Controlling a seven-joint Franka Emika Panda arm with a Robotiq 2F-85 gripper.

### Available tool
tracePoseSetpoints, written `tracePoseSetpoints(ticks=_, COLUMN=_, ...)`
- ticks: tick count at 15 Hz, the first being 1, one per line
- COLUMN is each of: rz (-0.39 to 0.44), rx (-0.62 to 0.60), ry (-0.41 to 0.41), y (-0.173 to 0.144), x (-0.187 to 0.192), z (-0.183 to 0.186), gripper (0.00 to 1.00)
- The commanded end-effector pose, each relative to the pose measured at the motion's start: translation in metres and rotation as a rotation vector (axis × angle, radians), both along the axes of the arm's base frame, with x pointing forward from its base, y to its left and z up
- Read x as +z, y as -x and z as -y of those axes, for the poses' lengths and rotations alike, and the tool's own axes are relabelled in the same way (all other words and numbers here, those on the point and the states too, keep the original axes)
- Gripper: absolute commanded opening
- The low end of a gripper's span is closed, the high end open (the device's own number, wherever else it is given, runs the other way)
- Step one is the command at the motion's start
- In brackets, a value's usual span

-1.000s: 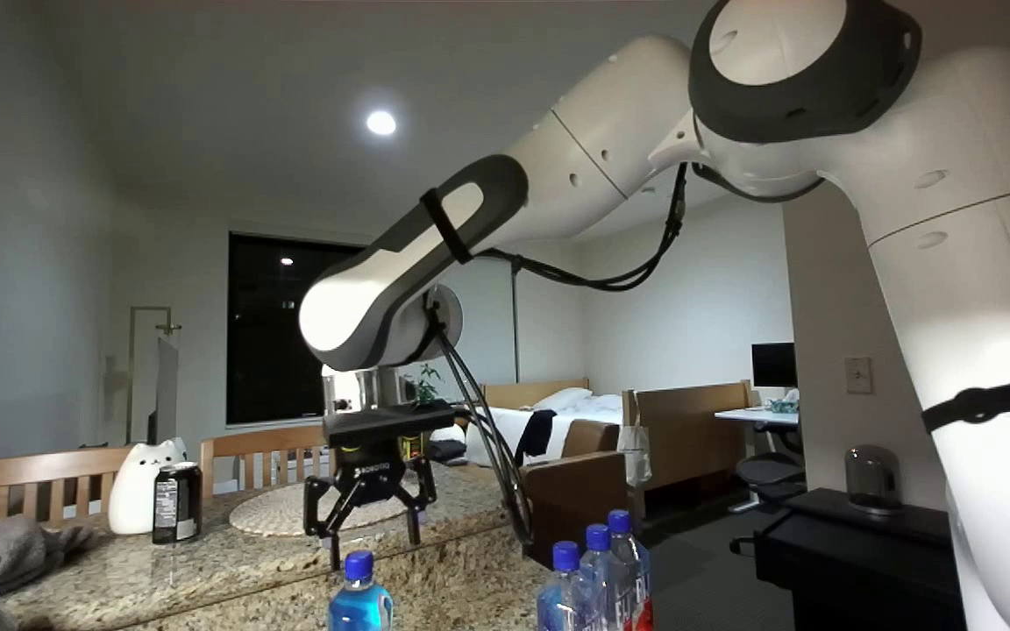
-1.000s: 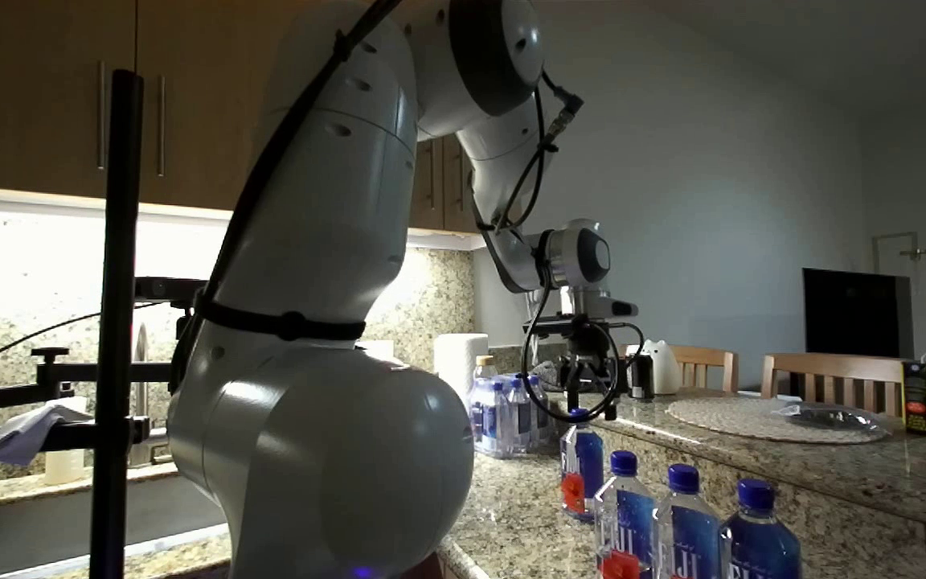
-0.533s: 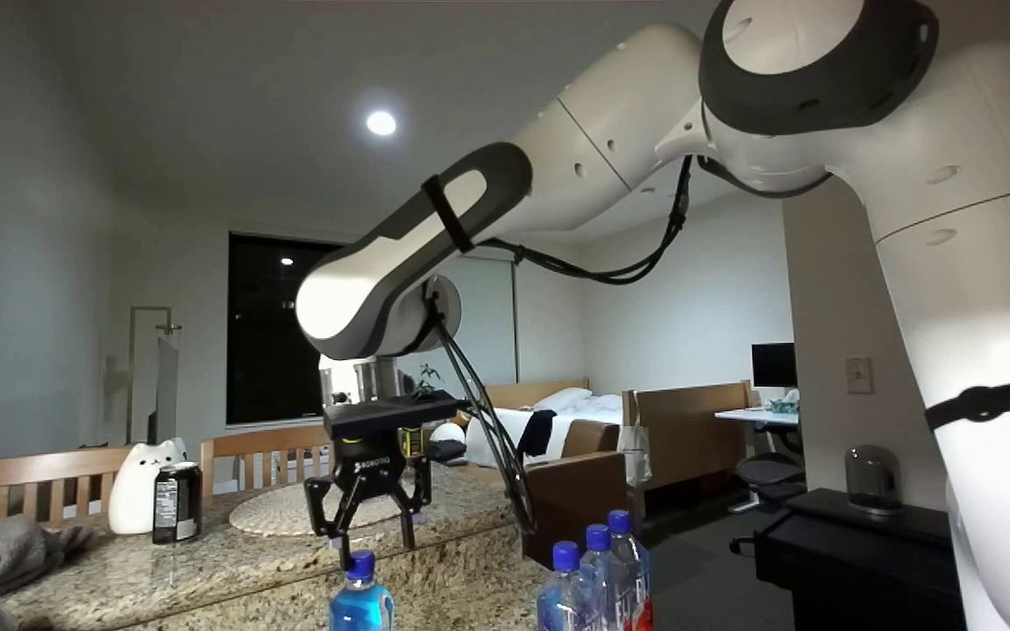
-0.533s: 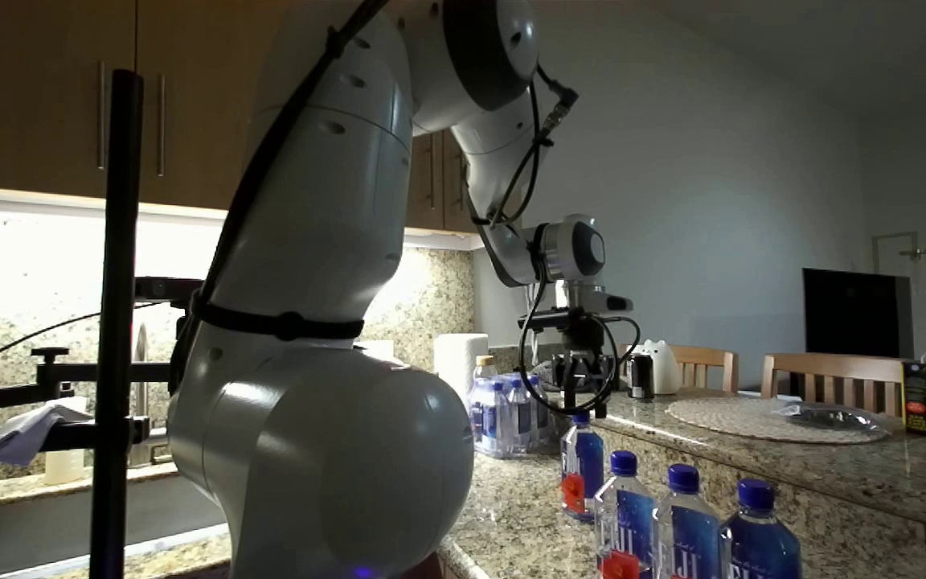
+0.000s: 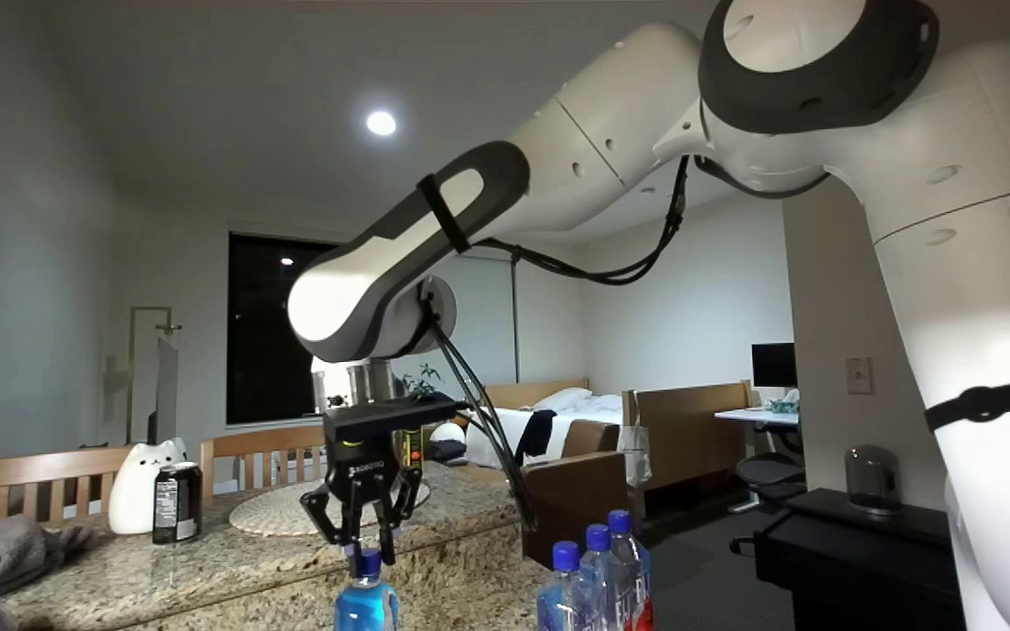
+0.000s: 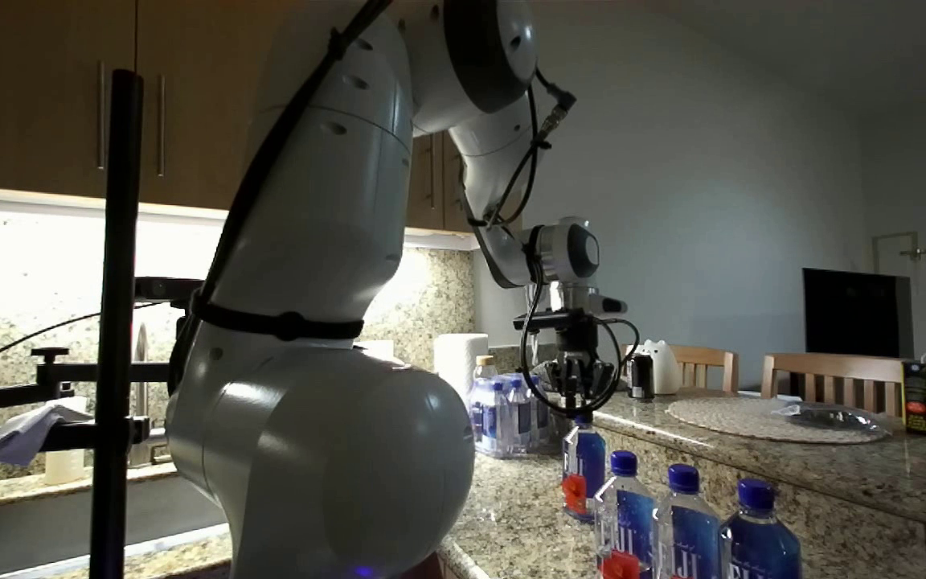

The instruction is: Move the water bottles forward

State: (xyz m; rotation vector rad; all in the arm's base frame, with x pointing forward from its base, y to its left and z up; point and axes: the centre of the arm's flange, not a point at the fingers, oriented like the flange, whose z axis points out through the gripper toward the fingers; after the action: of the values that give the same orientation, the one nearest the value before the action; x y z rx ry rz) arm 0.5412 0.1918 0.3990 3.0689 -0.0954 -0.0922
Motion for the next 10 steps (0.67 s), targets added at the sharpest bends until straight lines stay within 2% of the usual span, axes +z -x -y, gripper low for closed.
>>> tracePoseSetpoints(ticks=1, rz=-0.017, rx=0.062, ry=-0.013, y=0.0049, x=-0.0017, z=0.0047, gripper=0.65)
tracePoseSetpoints(ticks=5, rz=-0.028, rx=0.096, ry=-0.022, y=0.0047, x=-0.0029, z=0.0044, gripper=0.91)
tracePoseSetpoints(ticks=7, rz=-0.03, rx=0.11, ry=-0.033, y=0.0034, x=-0.0044, z=0.0046, gripper=0.99)
tracePoseSetpoints(ticks=8, rz=-0.035, rx=0.115, ry=-0.037, y=0.0023, x=-0.0056, z=0.005, gripper=0.88)
tracePoseSetpoints(ticks=9, rz=-0.035, rx=0.118, ry=-0.044, y=0.0017, x=-0.0064, z=0.0054, gripper=0.63)
tracePoseSetpoints(ticks=10, rz=-0.046, rx=0.118, ry=-0.047, y=0.001, x=-0.0072, z=0.0057, gripper=0.63)
